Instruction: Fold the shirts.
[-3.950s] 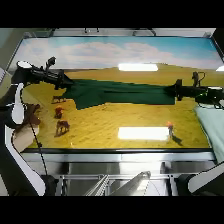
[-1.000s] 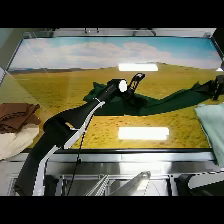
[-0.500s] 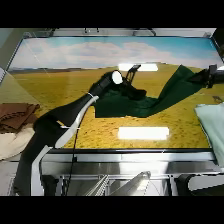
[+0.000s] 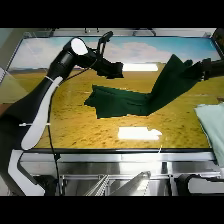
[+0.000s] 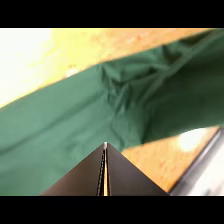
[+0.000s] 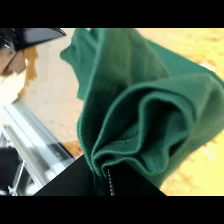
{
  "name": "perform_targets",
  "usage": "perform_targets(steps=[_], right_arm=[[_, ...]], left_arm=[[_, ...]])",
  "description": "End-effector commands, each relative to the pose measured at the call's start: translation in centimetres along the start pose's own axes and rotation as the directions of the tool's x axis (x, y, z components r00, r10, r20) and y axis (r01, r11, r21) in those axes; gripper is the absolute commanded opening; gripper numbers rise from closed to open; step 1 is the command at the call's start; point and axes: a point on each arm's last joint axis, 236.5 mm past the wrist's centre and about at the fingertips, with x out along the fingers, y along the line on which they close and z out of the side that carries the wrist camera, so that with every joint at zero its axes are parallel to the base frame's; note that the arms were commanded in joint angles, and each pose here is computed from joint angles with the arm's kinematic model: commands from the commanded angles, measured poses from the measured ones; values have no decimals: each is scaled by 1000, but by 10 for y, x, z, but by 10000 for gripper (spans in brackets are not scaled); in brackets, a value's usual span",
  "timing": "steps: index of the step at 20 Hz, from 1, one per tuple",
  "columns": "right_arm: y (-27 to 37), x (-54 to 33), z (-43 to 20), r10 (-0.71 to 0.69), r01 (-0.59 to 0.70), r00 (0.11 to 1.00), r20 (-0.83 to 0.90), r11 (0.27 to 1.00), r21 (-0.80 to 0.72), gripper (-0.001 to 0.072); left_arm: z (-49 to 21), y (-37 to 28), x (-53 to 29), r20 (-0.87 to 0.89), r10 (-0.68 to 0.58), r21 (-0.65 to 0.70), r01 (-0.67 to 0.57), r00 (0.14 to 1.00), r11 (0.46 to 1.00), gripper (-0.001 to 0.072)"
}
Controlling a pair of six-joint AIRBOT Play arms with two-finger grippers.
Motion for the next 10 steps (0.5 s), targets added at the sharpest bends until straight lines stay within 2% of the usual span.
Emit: perform_targets(steps=[1,7,10], right_arm=[[30,36,-1,26,-27,998,-60,999,-29,18],[81,122,30,19,-19,1000,18,1000,-6,18],[99,181,44,14,-15,997,79,1000,4,19]], left_arm=[[-17,3,-46,-22,12,7,-12,1000,1000,20],[-70,54,-141,32,80,-129,-75,996,989,21],[-94,47,-184,122,-13,-155,31,992,987,21]])
